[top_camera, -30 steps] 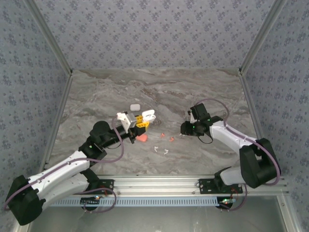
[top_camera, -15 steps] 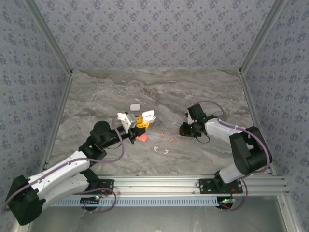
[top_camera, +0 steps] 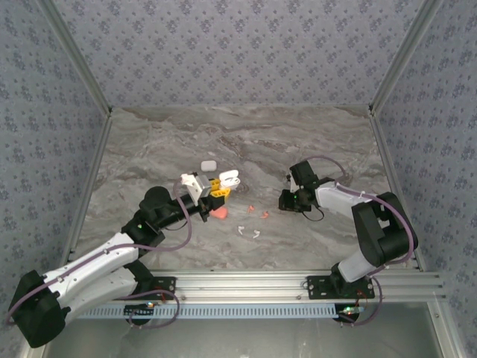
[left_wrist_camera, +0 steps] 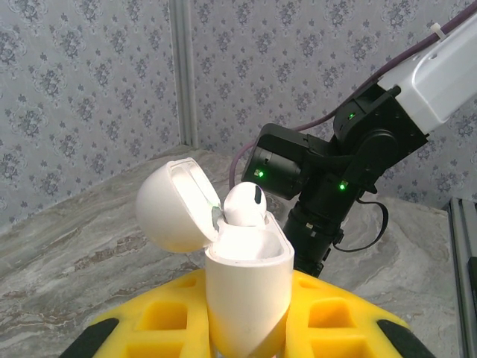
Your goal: Insert the wireless bluetooth earbuds into the charging case
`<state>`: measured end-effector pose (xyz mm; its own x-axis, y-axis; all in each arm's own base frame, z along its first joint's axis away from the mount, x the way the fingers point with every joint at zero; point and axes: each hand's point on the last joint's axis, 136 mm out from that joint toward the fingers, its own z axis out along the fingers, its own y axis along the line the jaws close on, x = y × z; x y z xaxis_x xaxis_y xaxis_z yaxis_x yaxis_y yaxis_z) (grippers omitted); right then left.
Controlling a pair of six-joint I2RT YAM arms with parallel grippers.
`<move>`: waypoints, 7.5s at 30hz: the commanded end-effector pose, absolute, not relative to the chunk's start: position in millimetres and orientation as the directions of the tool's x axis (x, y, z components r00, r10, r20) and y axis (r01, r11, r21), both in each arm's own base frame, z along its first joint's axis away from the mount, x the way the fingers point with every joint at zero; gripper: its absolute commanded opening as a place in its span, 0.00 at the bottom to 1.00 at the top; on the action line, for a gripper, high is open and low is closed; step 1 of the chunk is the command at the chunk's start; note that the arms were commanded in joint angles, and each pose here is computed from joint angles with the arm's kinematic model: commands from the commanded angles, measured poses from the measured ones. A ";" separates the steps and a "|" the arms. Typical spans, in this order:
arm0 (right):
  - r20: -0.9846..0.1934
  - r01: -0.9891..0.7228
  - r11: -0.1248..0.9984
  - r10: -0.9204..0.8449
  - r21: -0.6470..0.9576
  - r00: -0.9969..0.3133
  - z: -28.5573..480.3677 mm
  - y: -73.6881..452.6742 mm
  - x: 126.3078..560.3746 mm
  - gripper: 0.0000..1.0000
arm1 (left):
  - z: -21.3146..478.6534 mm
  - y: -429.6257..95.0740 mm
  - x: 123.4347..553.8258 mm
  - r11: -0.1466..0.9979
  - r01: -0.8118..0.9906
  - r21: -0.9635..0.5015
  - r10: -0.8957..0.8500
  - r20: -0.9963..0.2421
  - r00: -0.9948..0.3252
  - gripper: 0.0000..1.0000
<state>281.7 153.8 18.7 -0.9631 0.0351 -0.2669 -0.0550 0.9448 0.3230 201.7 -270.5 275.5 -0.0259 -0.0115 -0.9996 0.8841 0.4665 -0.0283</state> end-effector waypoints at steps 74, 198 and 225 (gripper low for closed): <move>-0.787 -0.830 0.507 -0.600 -0.233 -0.146 292.4 305.4 202.7 0.25 | 284.8 -308.6 192.1 0.289 0.955 -0.062 -0.036 -0.998 -0.054 0.00; -0.693 -0.240 0.900 0.090 0.365 -0.715 230.4 137.2 230.5 1.00 | 67.4 -290.5 419.2 0.814 0.202 -0.545 -0.070 -0.437 -0.897 0.00; -0.651 -0.238 0.897 0.071 0.373 -0.756 210.7 145.0 230.1 0.91 | 140.8 -258.4 429.0 0.894 0.293 -0.338 0.009 -0.641 -0.768 0.55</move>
